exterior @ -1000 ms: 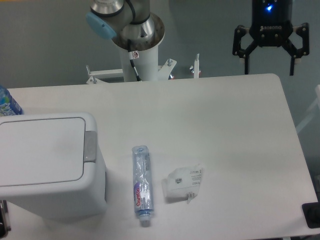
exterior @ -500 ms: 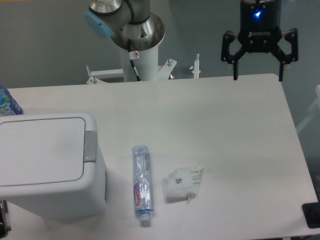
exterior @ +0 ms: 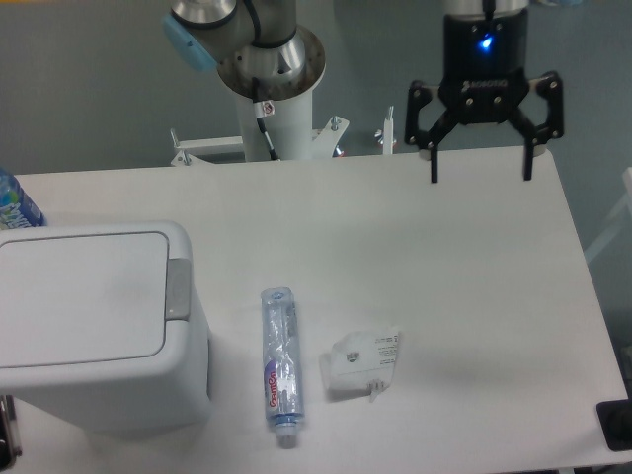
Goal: Open the trash can
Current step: 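Move the gripper down toward the grey tab on the trash can lid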
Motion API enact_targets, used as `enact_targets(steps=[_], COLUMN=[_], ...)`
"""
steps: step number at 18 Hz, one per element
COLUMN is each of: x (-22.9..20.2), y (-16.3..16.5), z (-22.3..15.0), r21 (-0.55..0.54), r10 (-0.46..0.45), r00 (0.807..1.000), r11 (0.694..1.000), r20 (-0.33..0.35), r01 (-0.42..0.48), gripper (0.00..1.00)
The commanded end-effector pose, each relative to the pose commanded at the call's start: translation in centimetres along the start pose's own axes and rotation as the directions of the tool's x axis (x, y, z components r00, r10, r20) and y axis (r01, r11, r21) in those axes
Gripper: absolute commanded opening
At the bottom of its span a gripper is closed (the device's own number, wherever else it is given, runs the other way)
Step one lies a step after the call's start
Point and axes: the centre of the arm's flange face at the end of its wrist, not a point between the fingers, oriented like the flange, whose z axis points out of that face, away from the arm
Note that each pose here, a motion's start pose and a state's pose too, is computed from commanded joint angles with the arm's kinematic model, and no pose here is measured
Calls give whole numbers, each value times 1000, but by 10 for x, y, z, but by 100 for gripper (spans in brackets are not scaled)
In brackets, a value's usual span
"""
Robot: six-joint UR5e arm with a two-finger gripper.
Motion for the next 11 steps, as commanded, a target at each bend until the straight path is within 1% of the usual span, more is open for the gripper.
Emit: enact_targets(steps=[3, 6, 7, 8, 9, 10, 11], x=[34, 76, 83, 92, 104, 113, 116], y=[-12, -24, -23, -23, -24, -26, -26], z=[12, 23, 27, 34, 41, 43, 46], r21=[-9, -22, -34, -50, -60, -65, -74], r10=[-66, -148, -174, -203, -231, -257, -288], r00=[997, 984, 978, 969, 955, 939, 922], r11=[998, 989, 985, 979, 973, 966, 958], r20=[-43, -101, -114, -143, -187, -229, -257], r01=[66, 147, 171, 198, 224, 249, 278], gripper=[100, 100, 100, 100, 100, 100, 100])
